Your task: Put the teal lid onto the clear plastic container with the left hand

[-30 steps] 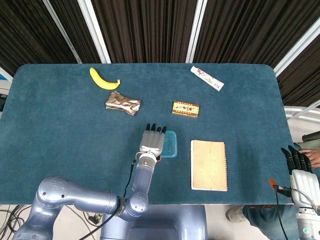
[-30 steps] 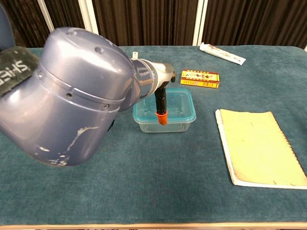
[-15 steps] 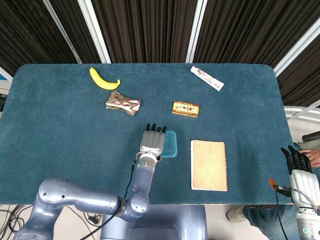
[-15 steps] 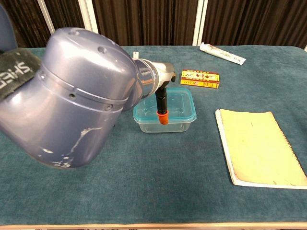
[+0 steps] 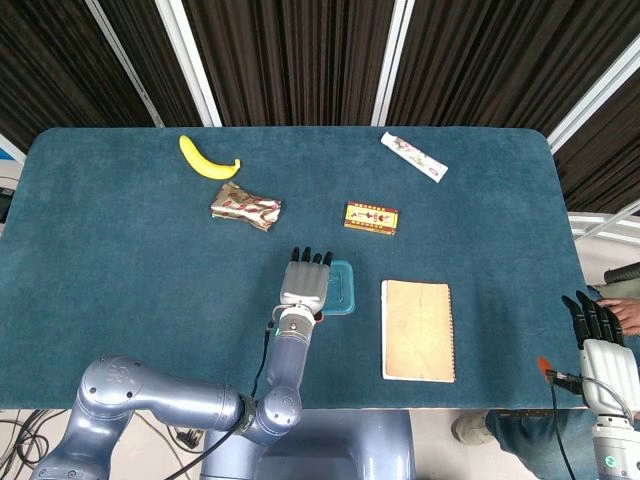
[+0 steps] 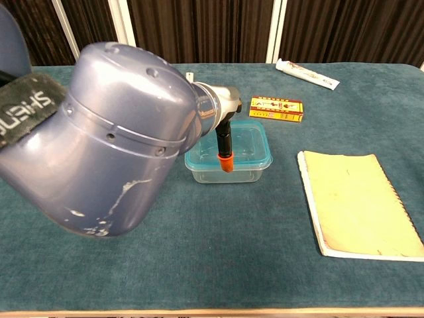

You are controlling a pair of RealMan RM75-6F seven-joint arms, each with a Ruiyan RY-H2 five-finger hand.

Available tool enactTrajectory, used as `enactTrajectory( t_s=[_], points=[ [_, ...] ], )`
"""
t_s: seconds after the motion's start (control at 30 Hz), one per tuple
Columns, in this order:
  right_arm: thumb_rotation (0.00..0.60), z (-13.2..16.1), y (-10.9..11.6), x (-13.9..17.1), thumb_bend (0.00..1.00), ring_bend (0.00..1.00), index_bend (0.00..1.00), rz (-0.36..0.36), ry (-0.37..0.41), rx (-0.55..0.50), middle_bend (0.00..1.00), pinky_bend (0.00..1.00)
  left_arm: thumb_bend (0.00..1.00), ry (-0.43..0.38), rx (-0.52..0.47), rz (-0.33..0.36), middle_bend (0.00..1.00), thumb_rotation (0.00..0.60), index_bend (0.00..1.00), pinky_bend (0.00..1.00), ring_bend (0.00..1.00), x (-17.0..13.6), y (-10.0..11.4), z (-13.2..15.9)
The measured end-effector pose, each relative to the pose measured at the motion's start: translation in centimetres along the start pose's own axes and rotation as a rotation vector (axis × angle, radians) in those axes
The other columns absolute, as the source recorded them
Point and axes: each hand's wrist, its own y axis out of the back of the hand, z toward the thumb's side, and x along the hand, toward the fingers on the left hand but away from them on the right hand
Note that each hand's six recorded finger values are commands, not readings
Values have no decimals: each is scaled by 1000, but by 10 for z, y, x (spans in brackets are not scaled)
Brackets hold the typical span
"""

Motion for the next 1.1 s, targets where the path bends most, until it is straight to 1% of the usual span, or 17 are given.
enactTrajectory(
  t_s=[0.83, 1.1],
  points=[
    [600, -1, 0, 0, 273, 22, 89, 0, -3, -2, 5, 0, 198, 8, -1, 5, 152, 600, 82, 0, 0, 3, -2, -3],
    [600, -1, 0, 0, 272, 22, 90, 0, -7, -4, 5, 0, 197, 11, 1, 1, 132, 600, 74, 0, 0, 5, -6, -6]
  ],
)
